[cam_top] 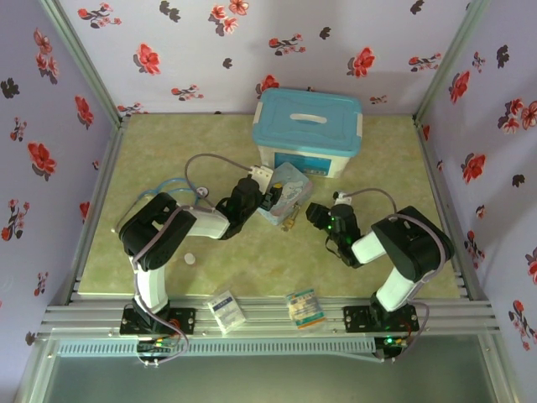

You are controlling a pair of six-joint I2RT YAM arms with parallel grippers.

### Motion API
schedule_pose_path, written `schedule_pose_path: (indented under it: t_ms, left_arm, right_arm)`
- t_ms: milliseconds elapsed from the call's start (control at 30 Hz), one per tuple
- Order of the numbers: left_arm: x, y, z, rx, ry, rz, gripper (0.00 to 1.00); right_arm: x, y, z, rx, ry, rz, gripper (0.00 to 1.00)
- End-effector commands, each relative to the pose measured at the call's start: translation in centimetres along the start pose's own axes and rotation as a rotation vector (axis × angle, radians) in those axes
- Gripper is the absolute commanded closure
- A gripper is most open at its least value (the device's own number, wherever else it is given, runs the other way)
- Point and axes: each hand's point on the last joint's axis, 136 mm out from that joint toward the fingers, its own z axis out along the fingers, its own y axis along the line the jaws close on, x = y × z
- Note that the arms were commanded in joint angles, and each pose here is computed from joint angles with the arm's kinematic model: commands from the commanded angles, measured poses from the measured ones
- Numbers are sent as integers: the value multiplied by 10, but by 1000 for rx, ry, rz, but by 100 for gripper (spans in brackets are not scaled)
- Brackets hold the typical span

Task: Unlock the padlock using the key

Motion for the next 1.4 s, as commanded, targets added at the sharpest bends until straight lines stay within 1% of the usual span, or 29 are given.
schedule_pose_path:
  t_ms: [0, 100, 200, 300, 500, 633, 833, 933, 1100, 1267, 1367]
  left_arm:
    - [141, 12, -20, -13, 444, 66, 37]
    - [142, 12, -20, -13, 446, 64, 37]
    - [141, 12, -20, -13, 446, 65, 37]
    - [142, 12, -21, -14, 451, 66, 37]
    - [142, 13, -22, -16, 453, 56, 37]
    - [141, 13, -21, -18, 449, 48, 37]
    - [139, 12, -19, -19, 448, 46, 37]
    - [139, 12, -19, -18, 448, 43, 37]
    - [141, 12, -19, -20, 457, 46, 37]
    - [142, 12, -19, -21, 457, 43, 37]
    - [142, 12, -19, -22, 457, 40, 37]
  right_arm:
    - [16, 40, 2, -186, 136, 113, 49]
    - [18, 39, 5, -197, 143, 166, 57]
    - [26, 40, 11, -224, 175, 195, 61]
    - [28, 34, 12, -240, 150, 252, 66]
    - [38, 29, 12, -259, 174, 312, 68]
    - [42, 17, 2, -218, 165, 322, 68]
    - [51, 17, -6, -224, 203, 330, 69]
    - [57, 20, -8, -249, 233, 331, 67]
    - [60, 25, -7, -262, 264, 359, 69]
    - [71, 22, -3, -189, 340, 365, 71]
    - [77, 19, -3, -137, 371, 338, 71]
